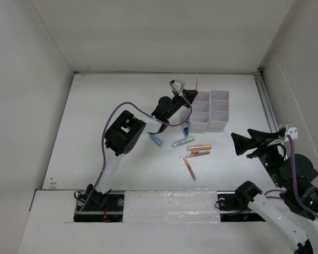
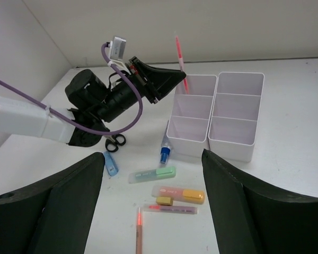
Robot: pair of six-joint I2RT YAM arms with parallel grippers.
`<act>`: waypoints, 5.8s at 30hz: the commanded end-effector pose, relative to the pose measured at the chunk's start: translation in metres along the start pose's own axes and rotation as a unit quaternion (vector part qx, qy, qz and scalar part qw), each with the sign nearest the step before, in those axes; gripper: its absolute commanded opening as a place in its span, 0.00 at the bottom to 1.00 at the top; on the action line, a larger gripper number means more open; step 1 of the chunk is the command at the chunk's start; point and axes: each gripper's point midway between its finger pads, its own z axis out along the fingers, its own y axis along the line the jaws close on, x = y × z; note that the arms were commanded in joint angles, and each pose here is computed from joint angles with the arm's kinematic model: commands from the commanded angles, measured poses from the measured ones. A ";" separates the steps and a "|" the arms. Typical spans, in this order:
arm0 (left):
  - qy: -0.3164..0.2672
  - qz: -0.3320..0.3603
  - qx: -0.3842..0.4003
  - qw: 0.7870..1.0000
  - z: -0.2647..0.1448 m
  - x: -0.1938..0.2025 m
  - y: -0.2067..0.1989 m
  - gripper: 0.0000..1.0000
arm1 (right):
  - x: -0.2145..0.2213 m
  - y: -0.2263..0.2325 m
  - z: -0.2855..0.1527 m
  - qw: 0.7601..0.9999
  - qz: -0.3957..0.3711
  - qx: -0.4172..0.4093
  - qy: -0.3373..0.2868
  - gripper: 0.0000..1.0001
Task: Sort the stationery into containers
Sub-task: Place the pen in the storage box, then pick up the pen from the center of the board.
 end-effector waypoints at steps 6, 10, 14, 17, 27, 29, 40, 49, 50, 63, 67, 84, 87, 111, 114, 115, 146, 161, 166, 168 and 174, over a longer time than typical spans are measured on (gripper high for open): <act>-0.052 -0.001 0.021 0.998 -0.001 -0.026 -0.010 0.00 | -0.018 0.003 -0.011 1.000 0.001 -0.011 -0.025 0.80; -0.047 -0.002 0.014 0.999 -0.001 -0.023 -0.007 0.00 | -0.018 0.003 -0.011 1.000 -0.004 -0.011 -0.025 0.80; -0.042 -0.004 0.012 0.999 -0.001 -0.022 -0.011 0.00 | -0.017 0.002 -0.013 1.000 -0.004 -0.011 -0.025 0.80; -0.042 0.003 0.006 0.999 -0.004 -0.022 -0.009 0.04 | -0.017 0.002 -0.013 1.000 -0.004 -0.011 -0.025 0.80; -0.044 0.003 0.006 0.999 -0.011 -0.024 -0.010 0.11 | -0.021 0.002 -0.015 1.000 -0.003 -0.012 -0.029 0.80; -0.044 0.003 0.006 0.999 -0.011 -0.024 -0.010 0.13 | -0.021 0.002 -0.015 1.000 -0.003 -0.012 -0.029 0.80; -0.041 -0.002 0.023 0.999 -0.017 -0.027 -0.023 0.23 | -0.025 0.002 -0.016 0.999 -0.006 -0.013 -0.033 0.80; -0.067 -0.004 0.029 0.997 -0.023 -0.053 -0.032 0.35 | -0.021 0.005 -0.013 0.999 -0.007 -0.017 -0.028 0.80; -0.075 0.002 0.025 0.997 -0.023 -0.062 -0.032 0.35 | -0.021 0.005 -0.013 0.999 -0.007 -0.017 -0.028 0.80; -0.082 0.013 -0.018 0.996 -0.033 -0.077 -0.022 0.47 | -0.023 0.004 -0.015 0.999 -0.006 -0.018 -0.032 0.80; -0.105 0.012 -0.034 0.994 -0.039 -0.106 -0.024 0.47 | -0.021 0.004 -0.015 0.999 -0.007 -0.017 -0.028 0.80; -0.021 -0.052 -0.324 0.944 -0.173 -0.151 0.030 1.00 | -0.024 0.003 -0.008 0.999 -0.023 -0.010 -0.024 0.92; 0.018 -0.081 -0.296 0.951 -0.200 -0.134 0.018 1.00 | -0.017 0.003 -0.002 0.999 -0.034 -0.006 -0.006 1.00; 0.049 -0.152 -0.476 0.865 -0.345 -0.186 0.014 1.00 | 0.205 0.050 0.055 0.940 -0.004 -0.155 0.303 0.58; 0.050 -0.144 -0.482 0.863 -0.353 -0.192 0.013 1.00 | 0.241 0.044 0.041 0.927 -0.002 -0.139 0.348 0.58; 0.047 -0.142 -0.486 0.861 -0.356 -0.194 0.014 1.00 | 0.242 0.048 0.040 0.927 -0.006 -0.140 0.348 0.58; 0.091 -0.098 -0.500 0.856 -0.406 -0.200 0.004 1.00 | 0.339 0.049 0.037 0.876 -0.082 -0.069 0.470 0.52; 0.079 -0.094 -0.491 0.863 -0.407 -0.205 0.003 1.00 | 0.390 0.057 0.005 0.832 -0.112 -0.006 0.543 0.17; 0.084 -0.092 -0.487 0.865 -0.407 -0.204 0.002 1.00 | 0.401 0.056 0.000 0.818 -0.142 0.016 0.557 0.00; 0.080 -0.093 -0.485 0.866 -0.405 -0.205 0.002 1.00 | 0.400 0.059 -0.001 0.817 -0.145 0.011 0.558 0.00; 0.085 -0.091 -0.482 0.867 -0.404 -0.202 0.002 1.00 | 0.338 0.129 0.033 0.884 -0.079 -0.103 0.449 0.00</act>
